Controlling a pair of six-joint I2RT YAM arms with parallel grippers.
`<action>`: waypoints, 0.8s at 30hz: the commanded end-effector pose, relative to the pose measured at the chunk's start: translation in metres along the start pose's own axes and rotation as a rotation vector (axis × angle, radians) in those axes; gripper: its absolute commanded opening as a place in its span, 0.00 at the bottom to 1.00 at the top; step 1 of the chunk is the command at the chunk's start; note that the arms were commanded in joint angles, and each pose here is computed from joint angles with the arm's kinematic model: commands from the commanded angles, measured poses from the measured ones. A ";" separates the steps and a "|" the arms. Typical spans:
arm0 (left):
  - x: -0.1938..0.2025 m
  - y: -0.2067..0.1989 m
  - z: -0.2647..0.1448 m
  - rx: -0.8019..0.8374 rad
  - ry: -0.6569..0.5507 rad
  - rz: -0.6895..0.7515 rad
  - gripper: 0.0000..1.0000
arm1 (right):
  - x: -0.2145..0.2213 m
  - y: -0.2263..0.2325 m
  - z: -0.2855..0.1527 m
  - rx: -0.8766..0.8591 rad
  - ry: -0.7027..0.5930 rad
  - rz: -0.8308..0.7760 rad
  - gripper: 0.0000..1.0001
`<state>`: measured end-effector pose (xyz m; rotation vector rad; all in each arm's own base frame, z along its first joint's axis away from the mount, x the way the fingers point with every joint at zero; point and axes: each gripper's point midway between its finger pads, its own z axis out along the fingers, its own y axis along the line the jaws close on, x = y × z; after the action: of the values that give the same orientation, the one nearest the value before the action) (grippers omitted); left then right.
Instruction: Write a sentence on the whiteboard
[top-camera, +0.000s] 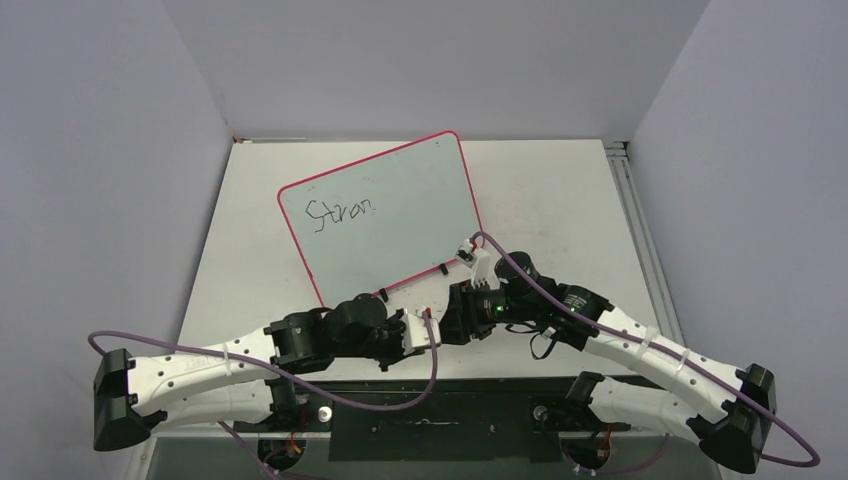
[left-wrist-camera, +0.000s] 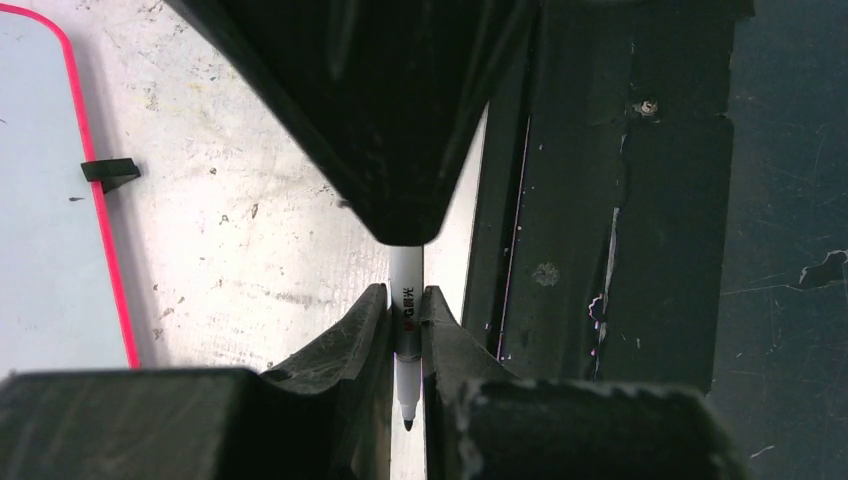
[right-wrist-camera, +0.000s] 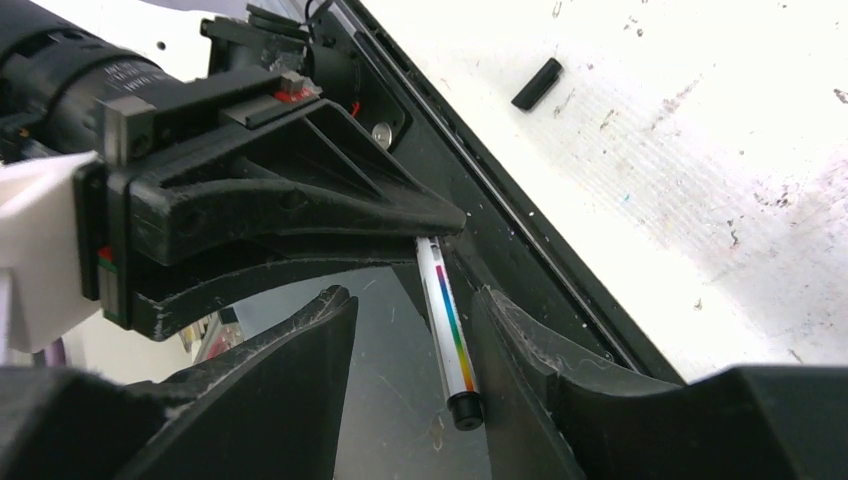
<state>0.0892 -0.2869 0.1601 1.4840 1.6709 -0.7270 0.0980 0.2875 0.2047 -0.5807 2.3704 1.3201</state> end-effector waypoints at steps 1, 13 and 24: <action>-0.031 0.002 -0.007 0.012 -0.080 -0.008 0.00 | 0.000 0.010 0.006 -0.039 -0.014 -0.014 0.46; -0.031 0.001 -0.006 0.025 -0.081 -0.014 0.00 | 0.011 0.015 0.017 -0.065 -0.006 -0.008 0.31; -0.035 0.016 -0.010 -0.042 -0.086 -0.049 0.22 | 0.003 0.010 0.007 0.004 -0.049 -0.039 0.05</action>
<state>0.0860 -0.2860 0.1587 1.4965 1.6851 -0.7635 0.0824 0.2962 0.1824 -0.5897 2.4032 1.3179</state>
